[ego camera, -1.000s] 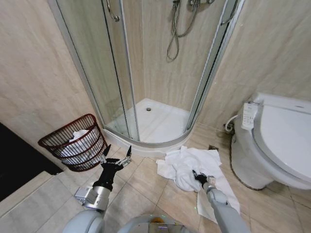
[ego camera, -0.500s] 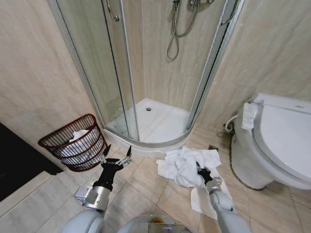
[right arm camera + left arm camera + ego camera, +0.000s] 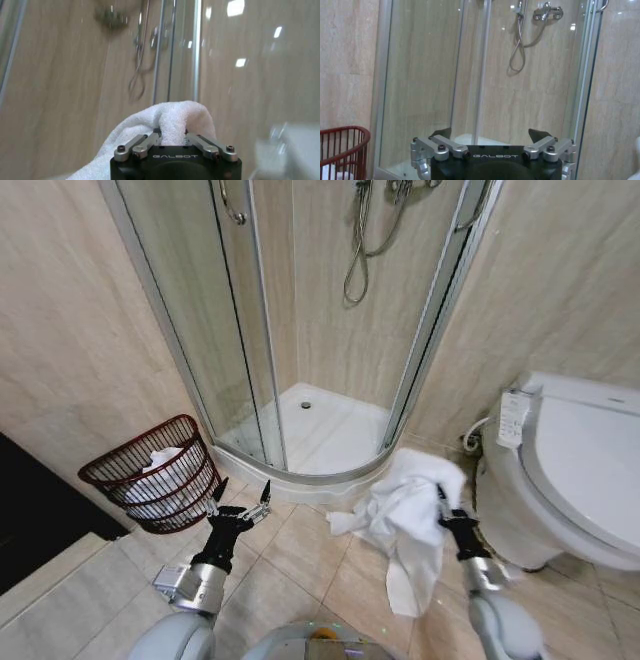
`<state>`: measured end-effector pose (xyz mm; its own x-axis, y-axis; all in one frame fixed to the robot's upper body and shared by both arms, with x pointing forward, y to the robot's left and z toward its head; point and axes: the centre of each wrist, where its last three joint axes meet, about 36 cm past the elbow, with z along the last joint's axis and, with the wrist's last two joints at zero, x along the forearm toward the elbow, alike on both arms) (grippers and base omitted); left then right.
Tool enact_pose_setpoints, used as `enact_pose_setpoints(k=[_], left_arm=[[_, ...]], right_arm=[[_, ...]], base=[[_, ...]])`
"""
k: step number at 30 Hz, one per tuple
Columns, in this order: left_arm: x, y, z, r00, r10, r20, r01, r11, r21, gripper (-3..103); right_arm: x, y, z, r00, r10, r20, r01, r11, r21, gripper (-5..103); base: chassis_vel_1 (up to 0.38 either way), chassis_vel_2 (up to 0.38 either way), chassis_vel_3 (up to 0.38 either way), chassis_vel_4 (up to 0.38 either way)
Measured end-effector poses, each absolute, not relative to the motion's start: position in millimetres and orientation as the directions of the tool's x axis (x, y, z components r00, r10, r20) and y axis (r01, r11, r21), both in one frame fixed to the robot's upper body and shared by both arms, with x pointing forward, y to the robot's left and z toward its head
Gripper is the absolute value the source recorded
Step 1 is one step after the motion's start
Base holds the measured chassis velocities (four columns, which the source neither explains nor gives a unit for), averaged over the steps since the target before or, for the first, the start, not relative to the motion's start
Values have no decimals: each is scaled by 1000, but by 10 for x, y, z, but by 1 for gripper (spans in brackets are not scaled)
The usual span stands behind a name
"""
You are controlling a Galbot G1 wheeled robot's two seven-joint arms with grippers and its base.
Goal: Discard the used towel into the hamper.
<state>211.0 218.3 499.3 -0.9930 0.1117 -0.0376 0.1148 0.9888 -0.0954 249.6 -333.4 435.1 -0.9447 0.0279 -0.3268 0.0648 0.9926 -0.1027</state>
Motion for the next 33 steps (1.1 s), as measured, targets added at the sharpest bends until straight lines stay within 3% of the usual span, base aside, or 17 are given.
enact_pose_setpoints(k=[6,8,21,33], left_arm=[[2110,2183,4993,-993,112,-38,115,989,-95,100],[2110,2183,4993,-993,112,-38,115,989,-95,100],[2110,2183,4993,-993,112,-38,115,989,-95,100],[2110,2183,4993,-993,112,-38,115,989,-95,100]], right_arm=[[2393,-3361,4797,-890,51,-452,137,978,-160,13],[2431,-3388,5034,-844,78,-531,187,970,-156,13],[2550,-3431,5611,-737,51,-674,193,971,-138,13],[2649,-3473,5772,-723,33,-690,174,975,-136,13]], base=[[0,0,0,0],[0,0,0,0],[0,0,0,0],[0,0,0,0]])
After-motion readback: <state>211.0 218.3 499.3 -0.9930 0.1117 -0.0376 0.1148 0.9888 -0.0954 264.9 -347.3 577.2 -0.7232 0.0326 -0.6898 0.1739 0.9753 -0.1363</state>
